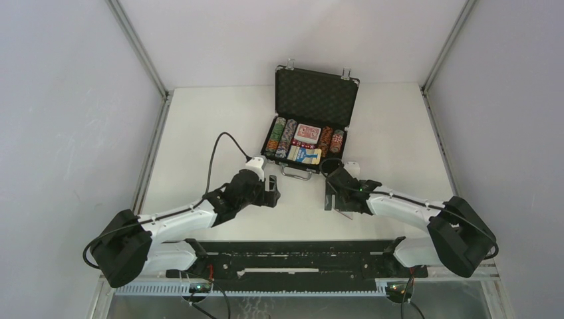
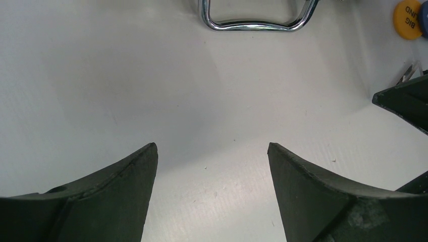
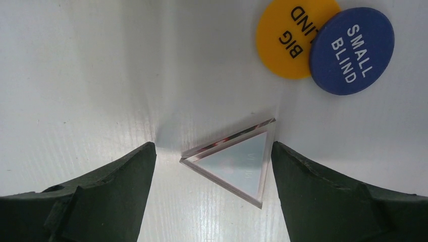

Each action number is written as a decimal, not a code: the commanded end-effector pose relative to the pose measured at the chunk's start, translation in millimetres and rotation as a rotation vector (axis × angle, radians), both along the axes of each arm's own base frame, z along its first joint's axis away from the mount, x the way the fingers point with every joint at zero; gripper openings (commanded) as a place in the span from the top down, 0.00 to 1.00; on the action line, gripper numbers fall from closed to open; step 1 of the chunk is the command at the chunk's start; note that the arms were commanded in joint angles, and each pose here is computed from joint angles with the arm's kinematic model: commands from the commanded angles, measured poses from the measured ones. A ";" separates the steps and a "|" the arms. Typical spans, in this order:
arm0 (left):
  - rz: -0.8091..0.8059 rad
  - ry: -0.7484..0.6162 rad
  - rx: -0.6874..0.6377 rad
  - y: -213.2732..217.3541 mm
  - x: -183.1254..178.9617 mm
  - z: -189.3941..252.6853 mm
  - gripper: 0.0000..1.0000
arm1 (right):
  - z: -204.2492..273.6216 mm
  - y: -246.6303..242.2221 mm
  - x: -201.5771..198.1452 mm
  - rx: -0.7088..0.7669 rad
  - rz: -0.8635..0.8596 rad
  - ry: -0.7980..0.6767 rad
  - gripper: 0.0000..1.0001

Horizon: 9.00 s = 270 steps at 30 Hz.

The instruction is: Pack up texas hold em set

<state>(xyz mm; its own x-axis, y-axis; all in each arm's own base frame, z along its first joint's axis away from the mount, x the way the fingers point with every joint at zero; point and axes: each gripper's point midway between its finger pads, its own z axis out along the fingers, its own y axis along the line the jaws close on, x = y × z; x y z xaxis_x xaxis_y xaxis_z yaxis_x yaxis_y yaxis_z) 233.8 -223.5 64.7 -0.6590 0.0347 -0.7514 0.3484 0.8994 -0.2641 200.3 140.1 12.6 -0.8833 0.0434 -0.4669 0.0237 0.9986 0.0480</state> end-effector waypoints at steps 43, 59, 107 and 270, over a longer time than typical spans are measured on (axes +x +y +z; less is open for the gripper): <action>-0.003 -0.053 -0.086 -18.2 12.4 32.2 0.16 | 0.5 13.4 -15.8 -0.045 0.006 -0.026 0.41; -0.003 -0.051 -0.081 -18.5 13.0 31.2 0.16 | 80.4 44.9 32.2 0.077 0.081 -0.207 0.46; -0.001 -0.048 -0.060 -17.5 14.6 27.2 0.16 | 65.4 -8.0 126.5 -0.040 -0.096 -0.193 0.15; 0.004 -0.038 -0.013 -15.5 18.4 15.9 0.16 | 123.2 102.6 275.3 0.125 0.020 -0.323 0.16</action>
<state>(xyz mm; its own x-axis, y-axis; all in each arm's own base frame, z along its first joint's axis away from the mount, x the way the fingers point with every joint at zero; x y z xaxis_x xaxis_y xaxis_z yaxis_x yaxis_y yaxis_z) 234.0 -222.5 48.4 -0.6842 0.0636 -0.7265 0.3377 0.9106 -0.2384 474.5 252.5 75.3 -0.7980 0.0372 -0.6015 -0.0364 0.9933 0.1098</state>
